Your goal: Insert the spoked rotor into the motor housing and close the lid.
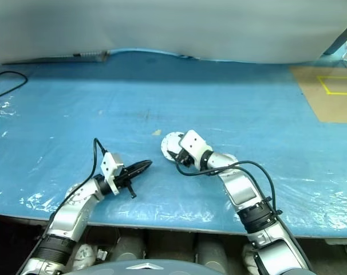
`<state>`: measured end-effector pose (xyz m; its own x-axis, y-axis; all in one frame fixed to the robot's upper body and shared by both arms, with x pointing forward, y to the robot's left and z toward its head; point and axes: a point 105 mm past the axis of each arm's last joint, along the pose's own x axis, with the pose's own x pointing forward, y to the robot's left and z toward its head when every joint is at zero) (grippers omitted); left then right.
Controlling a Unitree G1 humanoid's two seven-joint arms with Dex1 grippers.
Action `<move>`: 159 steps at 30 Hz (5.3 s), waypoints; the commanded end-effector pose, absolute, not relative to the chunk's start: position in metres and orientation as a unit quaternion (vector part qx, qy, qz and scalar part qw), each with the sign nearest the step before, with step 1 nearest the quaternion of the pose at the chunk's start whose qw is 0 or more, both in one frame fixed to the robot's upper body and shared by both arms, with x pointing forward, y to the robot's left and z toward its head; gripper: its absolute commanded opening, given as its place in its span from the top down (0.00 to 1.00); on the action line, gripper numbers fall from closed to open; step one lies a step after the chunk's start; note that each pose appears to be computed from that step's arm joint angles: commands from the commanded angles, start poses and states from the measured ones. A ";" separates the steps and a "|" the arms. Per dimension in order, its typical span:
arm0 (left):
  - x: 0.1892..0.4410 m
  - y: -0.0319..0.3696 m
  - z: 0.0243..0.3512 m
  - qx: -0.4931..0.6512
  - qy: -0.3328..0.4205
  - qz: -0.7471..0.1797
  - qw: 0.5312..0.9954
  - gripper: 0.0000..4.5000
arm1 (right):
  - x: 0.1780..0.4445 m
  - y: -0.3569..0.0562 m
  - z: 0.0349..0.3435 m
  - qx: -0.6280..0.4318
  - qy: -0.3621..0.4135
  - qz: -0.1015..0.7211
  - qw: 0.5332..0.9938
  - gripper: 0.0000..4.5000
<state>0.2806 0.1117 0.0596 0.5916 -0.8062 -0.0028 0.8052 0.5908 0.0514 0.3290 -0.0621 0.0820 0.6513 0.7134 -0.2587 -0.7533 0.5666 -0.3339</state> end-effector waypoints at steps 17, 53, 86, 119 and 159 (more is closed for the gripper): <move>0.278 0.115 0.064 0.030 -0.024 -0.449 0.893 1.00 | 0.314 -0.091 0.021 -0.272 0.203 0.410 0.847 0.35; 0.279 0.117 0.064 0.030 -0.023 -0.446 0.894 1.00 | 0.332 -0.090 0.028 -0.166 0.248 0.311 0.902 0.35; 0.279 0.116 0.065 0.031 -0.024 -0.445 0.895 1.00 | 0.348 -0.081 0.068 -0.135 0.131 0.331 0.925 0.35; 0.277 0.116 0.065 0.032 -0.021 -0.448 0.893 1.00 | 0.339 -0.074 0.091 -0.085 0.109 0.353 0.925 0.35; 0.279 0.118 0.065 0.033 -0.024 -0.436 0.899 1.00 | 0.352 -0.096 0.043 -0.137 0.179 0.279 0.934 0.35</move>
